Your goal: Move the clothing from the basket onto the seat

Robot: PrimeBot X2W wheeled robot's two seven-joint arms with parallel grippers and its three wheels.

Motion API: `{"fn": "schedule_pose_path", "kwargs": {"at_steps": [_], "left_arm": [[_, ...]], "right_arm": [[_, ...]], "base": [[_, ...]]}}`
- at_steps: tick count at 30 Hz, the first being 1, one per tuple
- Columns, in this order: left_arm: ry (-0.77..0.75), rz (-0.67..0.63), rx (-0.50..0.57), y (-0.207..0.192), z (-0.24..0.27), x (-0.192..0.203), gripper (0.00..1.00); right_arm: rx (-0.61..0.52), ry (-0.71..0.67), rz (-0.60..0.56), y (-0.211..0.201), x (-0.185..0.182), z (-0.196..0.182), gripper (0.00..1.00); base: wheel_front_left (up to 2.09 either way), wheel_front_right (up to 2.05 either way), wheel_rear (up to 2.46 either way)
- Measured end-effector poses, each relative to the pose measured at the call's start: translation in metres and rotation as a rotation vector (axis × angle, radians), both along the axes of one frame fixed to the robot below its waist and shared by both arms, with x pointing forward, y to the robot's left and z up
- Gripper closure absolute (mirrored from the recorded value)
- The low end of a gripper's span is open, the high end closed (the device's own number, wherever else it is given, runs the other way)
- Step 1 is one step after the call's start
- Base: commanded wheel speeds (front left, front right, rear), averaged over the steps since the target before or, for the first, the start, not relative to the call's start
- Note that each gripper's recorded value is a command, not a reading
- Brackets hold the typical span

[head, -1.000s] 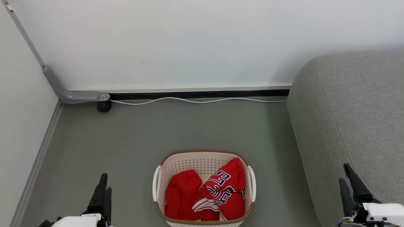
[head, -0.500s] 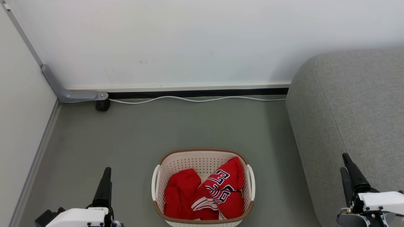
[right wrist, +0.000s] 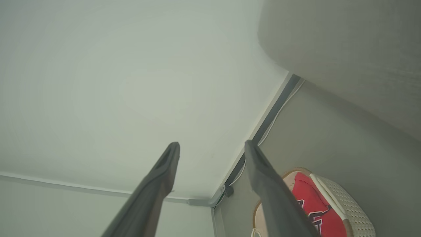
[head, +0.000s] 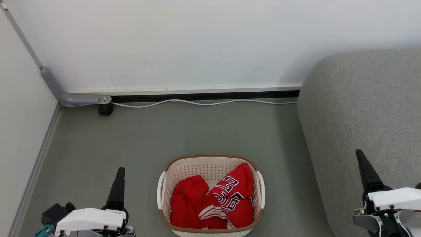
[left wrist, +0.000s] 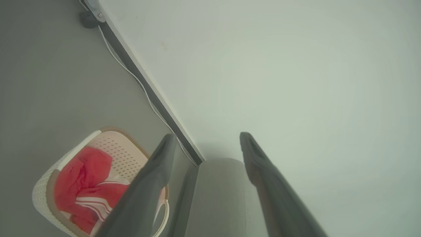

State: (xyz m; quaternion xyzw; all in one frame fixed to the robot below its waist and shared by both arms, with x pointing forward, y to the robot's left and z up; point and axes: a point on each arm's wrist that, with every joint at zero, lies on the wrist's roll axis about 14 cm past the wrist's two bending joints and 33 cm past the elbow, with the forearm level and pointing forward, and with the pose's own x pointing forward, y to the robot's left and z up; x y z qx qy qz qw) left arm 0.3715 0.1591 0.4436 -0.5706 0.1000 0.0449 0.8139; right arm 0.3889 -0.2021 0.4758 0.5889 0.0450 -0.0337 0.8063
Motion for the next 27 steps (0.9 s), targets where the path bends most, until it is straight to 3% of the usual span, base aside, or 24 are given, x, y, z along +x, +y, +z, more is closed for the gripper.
{"fn": "schedule_pose_path", "kwargs": {"at_steps": [27], "left_arm": [[-0.006, -0.141, 0.499, -0.026, 0.002, 0.013, 0.00]], "right_arm": [[-0.512, -0.081, 0.085, 0.000, 0.015, 0.023, 0.00]], "base": [[0.00, 0.00, 0.00]]}}
